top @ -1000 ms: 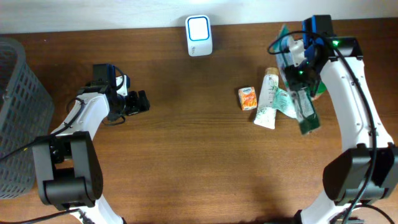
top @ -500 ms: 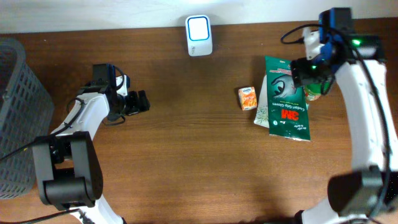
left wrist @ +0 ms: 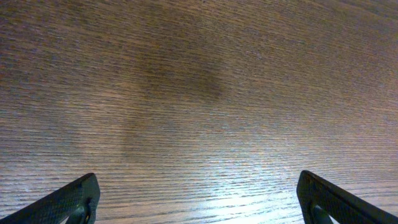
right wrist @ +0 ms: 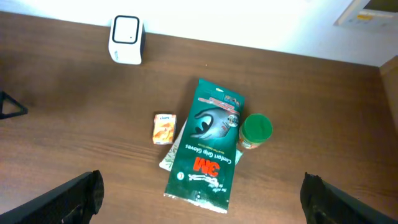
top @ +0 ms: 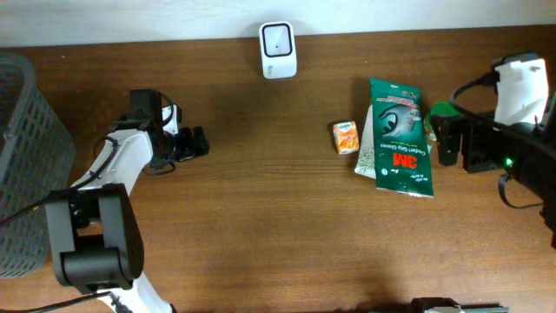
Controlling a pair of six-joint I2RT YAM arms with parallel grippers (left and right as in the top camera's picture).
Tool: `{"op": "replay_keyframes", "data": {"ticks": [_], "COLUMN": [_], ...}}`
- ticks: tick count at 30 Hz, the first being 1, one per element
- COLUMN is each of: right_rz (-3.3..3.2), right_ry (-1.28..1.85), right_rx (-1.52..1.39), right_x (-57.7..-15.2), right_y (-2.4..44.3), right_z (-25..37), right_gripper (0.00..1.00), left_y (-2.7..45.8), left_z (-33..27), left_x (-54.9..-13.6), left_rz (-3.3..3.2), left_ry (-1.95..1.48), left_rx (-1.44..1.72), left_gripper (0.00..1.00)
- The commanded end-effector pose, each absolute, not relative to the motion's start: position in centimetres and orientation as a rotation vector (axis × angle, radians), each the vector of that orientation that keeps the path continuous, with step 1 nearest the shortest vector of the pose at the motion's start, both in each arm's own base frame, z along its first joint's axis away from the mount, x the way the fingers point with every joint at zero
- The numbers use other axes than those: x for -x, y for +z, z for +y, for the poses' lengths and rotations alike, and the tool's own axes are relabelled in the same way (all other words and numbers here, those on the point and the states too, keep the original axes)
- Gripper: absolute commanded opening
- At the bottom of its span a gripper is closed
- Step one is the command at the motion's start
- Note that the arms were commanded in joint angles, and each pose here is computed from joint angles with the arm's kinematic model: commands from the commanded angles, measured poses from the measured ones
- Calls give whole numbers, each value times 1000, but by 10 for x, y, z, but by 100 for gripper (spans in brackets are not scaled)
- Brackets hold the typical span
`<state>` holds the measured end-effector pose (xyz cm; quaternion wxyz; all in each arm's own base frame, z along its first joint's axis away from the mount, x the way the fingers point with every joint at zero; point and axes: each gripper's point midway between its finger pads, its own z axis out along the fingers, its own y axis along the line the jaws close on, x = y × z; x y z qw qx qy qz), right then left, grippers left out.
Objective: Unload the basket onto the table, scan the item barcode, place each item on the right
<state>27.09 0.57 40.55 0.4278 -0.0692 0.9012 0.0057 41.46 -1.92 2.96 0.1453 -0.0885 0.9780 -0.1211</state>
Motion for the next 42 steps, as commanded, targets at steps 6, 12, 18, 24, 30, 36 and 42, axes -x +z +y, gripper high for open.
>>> {"op": "replay_keyframes", "data": {"ticks": [6,12,18,24,30,36,42], "right_rz": [2200,2021,1794,1575,1460,1415,1531], "right_ry": [-58,-70,-39,-54,-66,-63,-44], "right_rx": [108,105,137,135,135,132,139], "right_x": [-263,-284,-285,-266,-247,-243,-246], "right_y": [416,407,363,310,261,221,183], "right_z": [-7,-9,1,3,4,5,6], "right_gripper": [98,98,98,98,98,98,98], "left_y": [48,48,48,48,48,48,48], "left_z": [-17,-17,-17,-17,-17,-17,-17], "left_x": [-422,-422,-422,-422,-422,-422,-422], "left_rz": [2768,2768,2768,2768,2768,2768,2768], "left_ry": [-336,-336,-336,-336,-336,-336,-336], "left_rx": [238,238,238,238,238,238,238], "left_gripper": [99,99,99,99,99,99,99]}}
